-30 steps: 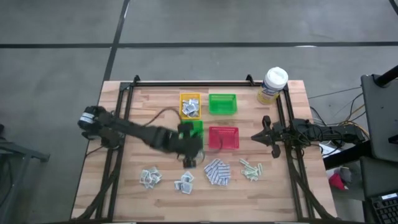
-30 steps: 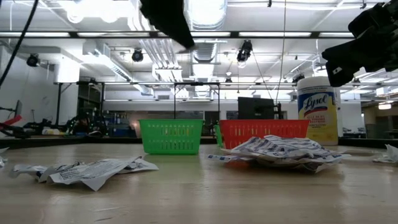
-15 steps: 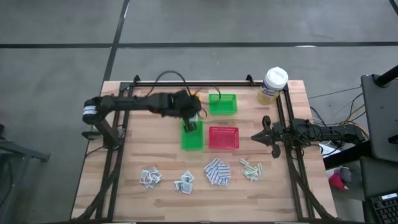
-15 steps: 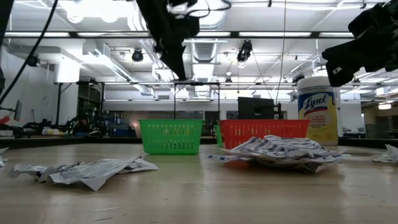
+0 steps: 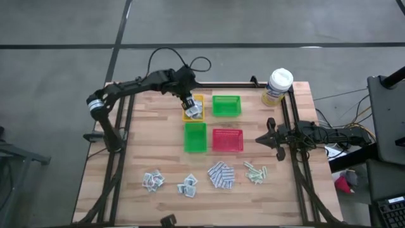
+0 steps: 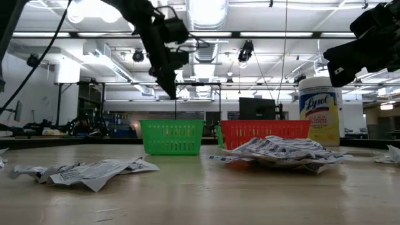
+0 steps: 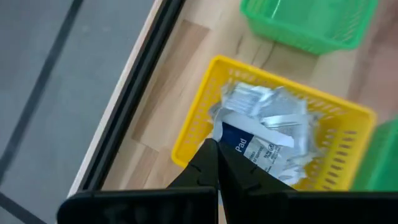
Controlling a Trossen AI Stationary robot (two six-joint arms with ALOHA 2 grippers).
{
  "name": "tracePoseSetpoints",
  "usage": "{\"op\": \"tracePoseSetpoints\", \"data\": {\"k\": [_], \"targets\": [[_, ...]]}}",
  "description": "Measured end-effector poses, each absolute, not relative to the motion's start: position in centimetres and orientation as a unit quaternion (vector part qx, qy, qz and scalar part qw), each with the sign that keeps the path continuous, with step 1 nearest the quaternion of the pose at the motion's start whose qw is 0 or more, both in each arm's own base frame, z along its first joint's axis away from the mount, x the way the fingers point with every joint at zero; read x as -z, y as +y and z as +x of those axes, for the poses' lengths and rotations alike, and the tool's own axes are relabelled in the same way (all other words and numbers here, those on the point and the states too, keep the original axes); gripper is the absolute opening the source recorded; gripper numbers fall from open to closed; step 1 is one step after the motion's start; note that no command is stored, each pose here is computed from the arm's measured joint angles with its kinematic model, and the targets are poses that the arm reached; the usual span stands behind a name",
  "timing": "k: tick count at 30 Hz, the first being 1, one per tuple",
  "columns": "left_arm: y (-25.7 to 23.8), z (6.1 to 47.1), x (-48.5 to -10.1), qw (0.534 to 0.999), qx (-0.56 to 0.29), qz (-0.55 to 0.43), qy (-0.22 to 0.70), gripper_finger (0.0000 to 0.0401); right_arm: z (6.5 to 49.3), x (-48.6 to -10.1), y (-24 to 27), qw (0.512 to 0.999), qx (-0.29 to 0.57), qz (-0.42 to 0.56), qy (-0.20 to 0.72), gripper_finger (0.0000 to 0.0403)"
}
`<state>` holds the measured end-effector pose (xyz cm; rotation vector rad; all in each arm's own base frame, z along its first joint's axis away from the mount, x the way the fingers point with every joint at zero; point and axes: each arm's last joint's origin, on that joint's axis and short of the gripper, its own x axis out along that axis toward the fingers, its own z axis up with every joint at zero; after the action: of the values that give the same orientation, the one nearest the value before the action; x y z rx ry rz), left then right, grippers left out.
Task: Pick & Place First Aid Supplies
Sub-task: Put the blue alcohol pad into the yellow bin
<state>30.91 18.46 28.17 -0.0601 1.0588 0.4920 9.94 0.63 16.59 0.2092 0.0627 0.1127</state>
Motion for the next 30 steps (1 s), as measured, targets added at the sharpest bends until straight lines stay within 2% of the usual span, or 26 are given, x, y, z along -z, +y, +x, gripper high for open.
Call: {"op": "tracePoseSetpoints", "data": {"k": [8, 22, 30], "targets": [[20.7, 31.9, -25.1, 0.834, -0.210, -0.060, 0.506, 0.0000, 9.9, -16.6, 0.6, 0.992, -0.056, 0.104, 0.031, 0.0028], [21.7, 33.4, -20.3, 0.816, -0.172, -0.110, 0.540, 0.0000, 9.9, -16.6, 0.6, 0.992, -0.056, 0.104, 0.031, 0.0028], [21.7, 33.5, -20.2, 0.819, -0.171, -0.111, 0.537, 0.0000, 9.9, -16.6, 0.6, 0.992, -0.056, 0.104, 0.031, 0.0028]]}}
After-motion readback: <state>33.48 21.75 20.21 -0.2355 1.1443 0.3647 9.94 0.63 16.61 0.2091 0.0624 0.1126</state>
